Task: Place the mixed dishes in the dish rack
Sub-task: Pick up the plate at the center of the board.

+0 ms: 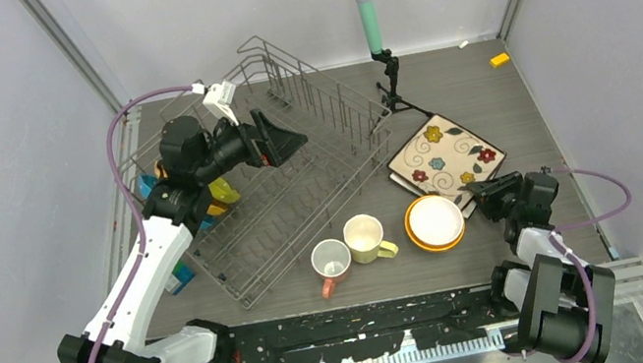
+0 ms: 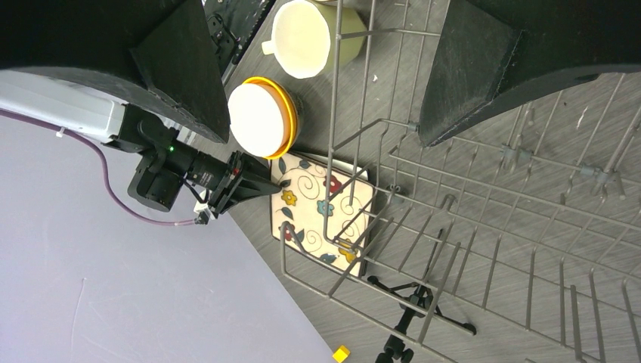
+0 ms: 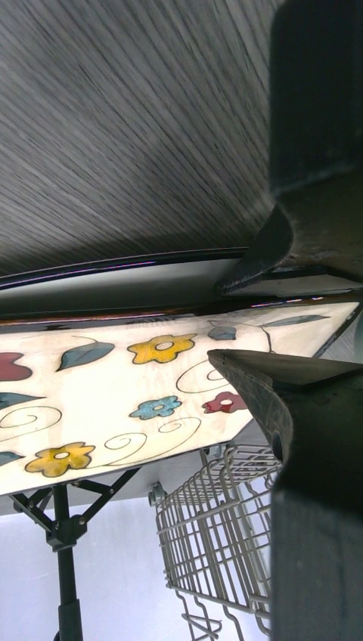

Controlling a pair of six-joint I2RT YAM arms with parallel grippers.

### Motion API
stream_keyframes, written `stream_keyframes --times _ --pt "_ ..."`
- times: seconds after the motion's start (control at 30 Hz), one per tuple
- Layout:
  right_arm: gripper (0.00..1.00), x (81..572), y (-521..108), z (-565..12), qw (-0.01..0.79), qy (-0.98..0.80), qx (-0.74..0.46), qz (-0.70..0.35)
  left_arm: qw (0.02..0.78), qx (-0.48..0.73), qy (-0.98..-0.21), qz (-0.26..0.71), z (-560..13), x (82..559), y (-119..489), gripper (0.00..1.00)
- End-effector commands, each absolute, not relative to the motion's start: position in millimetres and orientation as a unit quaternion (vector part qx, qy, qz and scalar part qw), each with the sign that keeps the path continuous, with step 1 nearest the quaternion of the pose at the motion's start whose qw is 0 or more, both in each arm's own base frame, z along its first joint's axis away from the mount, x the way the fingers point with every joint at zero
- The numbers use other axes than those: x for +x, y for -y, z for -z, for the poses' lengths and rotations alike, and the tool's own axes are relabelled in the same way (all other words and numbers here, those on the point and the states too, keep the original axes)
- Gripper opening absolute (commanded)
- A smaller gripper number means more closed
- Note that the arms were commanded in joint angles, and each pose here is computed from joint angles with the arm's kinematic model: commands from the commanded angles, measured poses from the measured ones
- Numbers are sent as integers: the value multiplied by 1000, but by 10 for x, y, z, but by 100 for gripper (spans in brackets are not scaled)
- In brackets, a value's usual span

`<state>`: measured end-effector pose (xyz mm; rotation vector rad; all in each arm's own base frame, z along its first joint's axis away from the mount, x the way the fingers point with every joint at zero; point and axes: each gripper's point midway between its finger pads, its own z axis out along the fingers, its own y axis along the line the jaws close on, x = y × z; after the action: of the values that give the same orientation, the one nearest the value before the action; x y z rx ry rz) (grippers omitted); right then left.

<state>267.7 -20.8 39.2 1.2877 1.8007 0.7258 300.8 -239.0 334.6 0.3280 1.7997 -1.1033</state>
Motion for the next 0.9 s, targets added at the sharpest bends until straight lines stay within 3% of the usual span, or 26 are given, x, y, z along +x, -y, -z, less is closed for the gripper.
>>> stream_keyframes --times 0.0,0.43,0.6,0.87 --pt "35 2770 246 -544 442 -689 488 -303 501 146 -721 456 -3484 2968 2382 98" --pt "30 2830 186 -642 471 -674 458 -338 502 137 -723 456 -3496 2984 2371 98" --pt "23 2854 161 -639 466 -677 453 -346 500 138 -722 458 -3499 2968 2377 98" --pt "22 2852 170 -640 470 -676 452 -343 497 140 -721 462 -3505 2950 2385 98"
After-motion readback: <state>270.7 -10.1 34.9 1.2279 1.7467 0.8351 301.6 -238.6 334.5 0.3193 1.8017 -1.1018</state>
